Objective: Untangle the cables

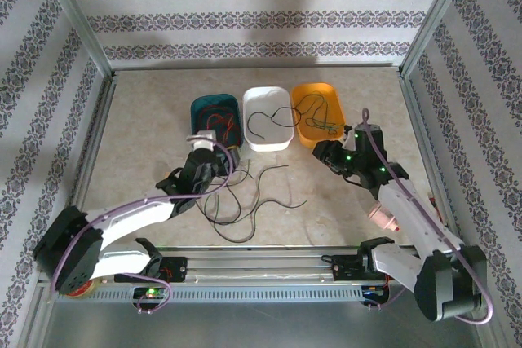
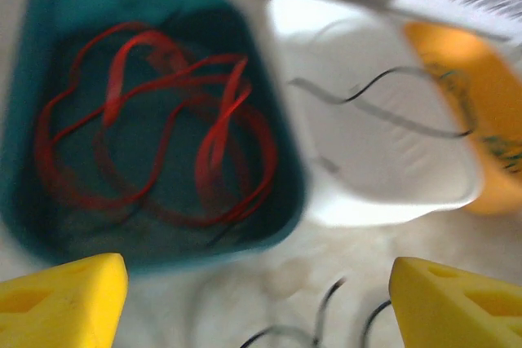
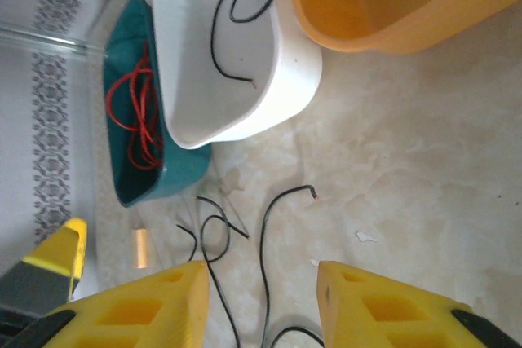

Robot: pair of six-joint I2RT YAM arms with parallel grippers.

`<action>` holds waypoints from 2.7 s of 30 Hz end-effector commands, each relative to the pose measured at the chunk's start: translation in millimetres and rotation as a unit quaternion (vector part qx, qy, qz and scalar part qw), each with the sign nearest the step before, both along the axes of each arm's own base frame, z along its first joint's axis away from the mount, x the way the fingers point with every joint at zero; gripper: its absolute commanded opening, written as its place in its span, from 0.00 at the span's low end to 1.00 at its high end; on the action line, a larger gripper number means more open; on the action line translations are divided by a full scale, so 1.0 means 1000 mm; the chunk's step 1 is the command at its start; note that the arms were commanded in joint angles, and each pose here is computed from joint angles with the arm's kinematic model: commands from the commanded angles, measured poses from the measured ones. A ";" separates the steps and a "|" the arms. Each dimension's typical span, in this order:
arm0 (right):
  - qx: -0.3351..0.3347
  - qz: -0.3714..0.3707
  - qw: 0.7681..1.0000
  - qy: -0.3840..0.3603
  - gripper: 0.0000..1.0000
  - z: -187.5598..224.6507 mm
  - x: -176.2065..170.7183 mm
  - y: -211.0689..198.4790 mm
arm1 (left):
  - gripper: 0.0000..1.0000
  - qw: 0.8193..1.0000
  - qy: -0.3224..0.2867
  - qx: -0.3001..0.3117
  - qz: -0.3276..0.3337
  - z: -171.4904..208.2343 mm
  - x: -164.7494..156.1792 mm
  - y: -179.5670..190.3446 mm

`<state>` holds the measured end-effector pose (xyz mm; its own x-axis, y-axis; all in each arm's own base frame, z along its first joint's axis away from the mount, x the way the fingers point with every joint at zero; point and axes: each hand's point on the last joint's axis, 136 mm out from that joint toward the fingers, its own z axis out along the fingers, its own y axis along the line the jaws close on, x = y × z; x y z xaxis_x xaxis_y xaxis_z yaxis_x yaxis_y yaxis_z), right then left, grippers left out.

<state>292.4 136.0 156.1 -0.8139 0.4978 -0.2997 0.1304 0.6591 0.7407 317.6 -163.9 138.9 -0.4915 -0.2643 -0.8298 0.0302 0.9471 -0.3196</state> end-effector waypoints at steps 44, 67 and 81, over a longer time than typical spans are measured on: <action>-0.107 0.005 0.991 0.082 0.05 -0.067 0.189 0.016 | 0.85 0.977 0.026 0.082 0.197 0.000 -0.049 0.110; -0.093 0.085 0.990 0.068 0.00 -0.056 0.160 0.092 | 0.85 0.981 0.037 0.072 0.176 -0.004 -0.042 0.097; -0.132 0.071 0.989 0.010 0.37 -0.015 0.140 0.085 | 0.80 0.984 0.081 0.096 0.124 -0.021 -0.048 0.086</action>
